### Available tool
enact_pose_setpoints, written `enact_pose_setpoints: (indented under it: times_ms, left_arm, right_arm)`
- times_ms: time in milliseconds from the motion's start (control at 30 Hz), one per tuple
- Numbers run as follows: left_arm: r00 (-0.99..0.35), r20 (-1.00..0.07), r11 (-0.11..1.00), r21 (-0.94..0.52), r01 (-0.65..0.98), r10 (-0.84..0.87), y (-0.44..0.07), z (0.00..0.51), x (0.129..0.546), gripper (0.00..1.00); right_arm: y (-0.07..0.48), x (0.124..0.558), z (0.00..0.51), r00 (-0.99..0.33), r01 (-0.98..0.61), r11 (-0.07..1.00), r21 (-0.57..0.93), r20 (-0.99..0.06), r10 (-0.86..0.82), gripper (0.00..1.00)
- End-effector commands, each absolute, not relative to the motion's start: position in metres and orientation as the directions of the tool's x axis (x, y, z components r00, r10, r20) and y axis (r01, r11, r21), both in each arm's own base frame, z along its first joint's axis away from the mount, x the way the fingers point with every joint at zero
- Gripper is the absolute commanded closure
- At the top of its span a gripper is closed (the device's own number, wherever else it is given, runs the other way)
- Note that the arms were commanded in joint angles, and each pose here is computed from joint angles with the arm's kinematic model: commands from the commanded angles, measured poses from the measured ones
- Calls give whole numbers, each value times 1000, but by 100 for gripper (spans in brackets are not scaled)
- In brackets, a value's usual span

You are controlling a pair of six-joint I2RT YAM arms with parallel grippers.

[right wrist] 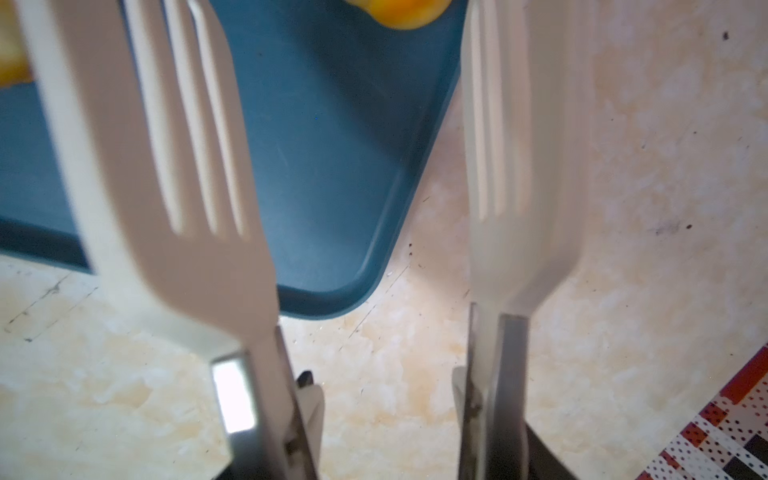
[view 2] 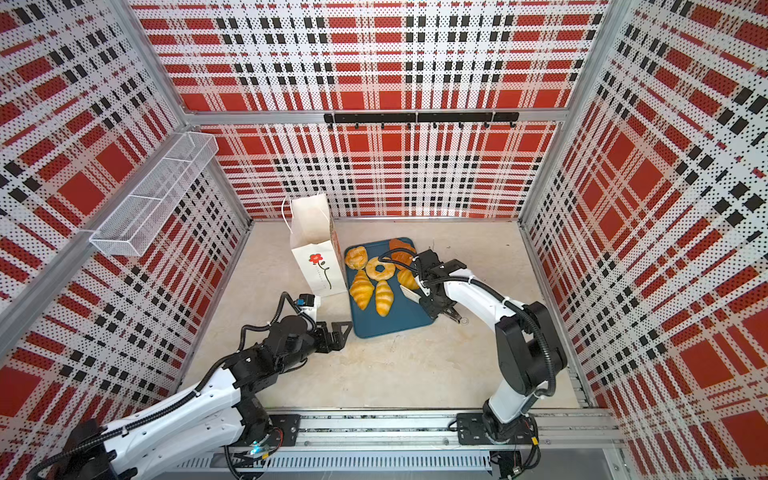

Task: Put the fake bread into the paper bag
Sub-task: 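Lower the tongs with the right gripper toward the small striped bun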

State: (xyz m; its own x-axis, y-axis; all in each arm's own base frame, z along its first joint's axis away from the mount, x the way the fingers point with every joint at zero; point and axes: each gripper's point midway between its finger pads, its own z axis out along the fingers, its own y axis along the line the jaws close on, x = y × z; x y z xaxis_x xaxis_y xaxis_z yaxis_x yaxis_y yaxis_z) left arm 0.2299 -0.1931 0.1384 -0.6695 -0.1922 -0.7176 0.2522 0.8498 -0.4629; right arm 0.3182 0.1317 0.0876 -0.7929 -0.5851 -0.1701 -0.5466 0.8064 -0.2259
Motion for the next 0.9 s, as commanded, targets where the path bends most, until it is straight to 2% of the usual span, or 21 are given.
enact_pose_setpoints:
  times_ms: [0,267,533,867]
  left_arm:
    - [-673,-715,864,-446,233,-187,-191,131,230,0]
    - [-682,-711,870,-435,233,-172,-193,127,229,1]
    - [-685,-708,873,-431,228,-171,-192,123,229,1]
    - [-691,-703,872,-432,230,-166,-194,121,228,1]
  right_arm:
    - [138,338,94,-774,-544,796,-264,-207,-598,39]
    - [147,333,86,-771,-576,789,-217,-177,-612,40]
    - [154,313,96,-770,-591,794,-144,-194,-608,43]
    - [138,321,100,-789,-546,804,-236,-178,-588,41]
